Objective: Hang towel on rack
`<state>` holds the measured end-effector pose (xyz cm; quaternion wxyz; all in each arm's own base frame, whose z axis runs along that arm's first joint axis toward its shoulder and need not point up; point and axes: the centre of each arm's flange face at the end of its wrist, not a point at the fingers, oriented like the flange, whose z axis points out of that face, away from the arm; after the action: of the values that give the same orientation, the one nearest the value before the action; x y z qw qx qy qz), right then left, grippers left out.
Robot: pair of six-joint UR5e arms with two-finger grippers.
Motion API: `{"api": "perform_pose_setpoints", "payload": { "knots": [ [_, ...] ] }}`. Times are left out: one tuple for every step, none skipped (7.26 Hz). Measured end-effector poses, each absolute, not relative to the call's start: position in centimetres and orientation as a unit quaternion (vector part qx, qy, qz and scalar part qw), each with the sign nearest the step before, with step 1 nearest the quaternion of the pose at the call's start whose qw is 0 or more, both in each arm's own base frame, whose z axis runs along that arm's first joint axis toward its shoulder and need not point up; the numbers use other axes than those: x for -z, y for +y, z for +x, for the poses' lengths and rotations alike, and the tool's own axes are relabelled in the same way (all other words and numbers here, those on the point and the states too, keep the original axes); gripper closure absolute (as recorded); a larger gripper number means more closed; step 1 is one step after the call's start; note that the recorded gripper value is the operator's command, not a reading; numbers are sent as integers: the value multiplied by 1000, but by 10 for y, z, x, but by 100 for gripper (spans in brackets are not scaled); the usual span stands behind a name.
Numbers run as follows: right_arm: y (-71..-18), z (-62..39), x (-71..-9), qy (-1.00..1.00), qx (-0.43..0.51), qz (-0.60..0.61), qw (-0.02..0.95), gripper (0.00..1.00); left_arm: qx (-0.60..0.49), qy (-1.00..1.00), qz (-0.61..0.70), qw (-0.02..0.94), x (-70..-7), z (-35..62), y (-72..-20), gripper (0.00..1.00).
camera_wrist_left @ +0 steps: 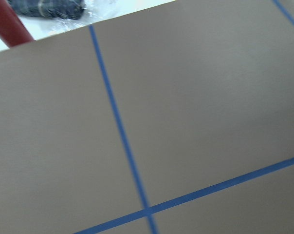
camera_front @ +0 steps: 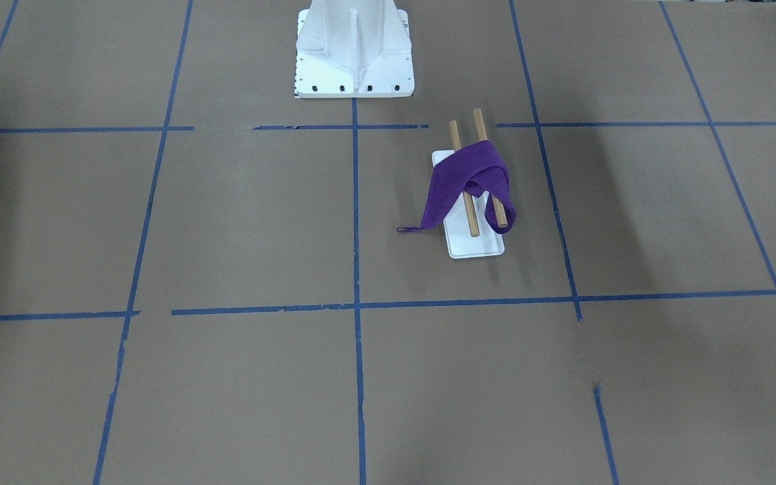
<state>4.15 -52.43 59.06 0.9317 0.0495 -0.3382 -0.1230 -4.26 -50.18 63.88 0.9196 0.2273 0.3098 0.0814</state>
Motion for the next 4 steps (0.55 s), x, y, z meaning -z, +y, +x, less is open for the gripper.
{"api": "perform_pose_setpoints", "payload": {
  "knots": [
    [-521, 44, -596, -341, 122, 37, 931, 0, -86, 309, 165, 933, -631, -52, -499, 0],
    [-517, 45, -600, -344, 121, 28, 931, 0, -82, 332, 116, 933, -613, -54, -490, 0],
    [-512, 45, -603, -346, 122, 22, 930, 0, -77, 354, 91, 928, -600, -54, -477, 0],
    [-508, 45, -606, -346, 122, 19, 930, 0, -76, 366, 84, 924, -593, -53, -468, 0]
  ]
}}
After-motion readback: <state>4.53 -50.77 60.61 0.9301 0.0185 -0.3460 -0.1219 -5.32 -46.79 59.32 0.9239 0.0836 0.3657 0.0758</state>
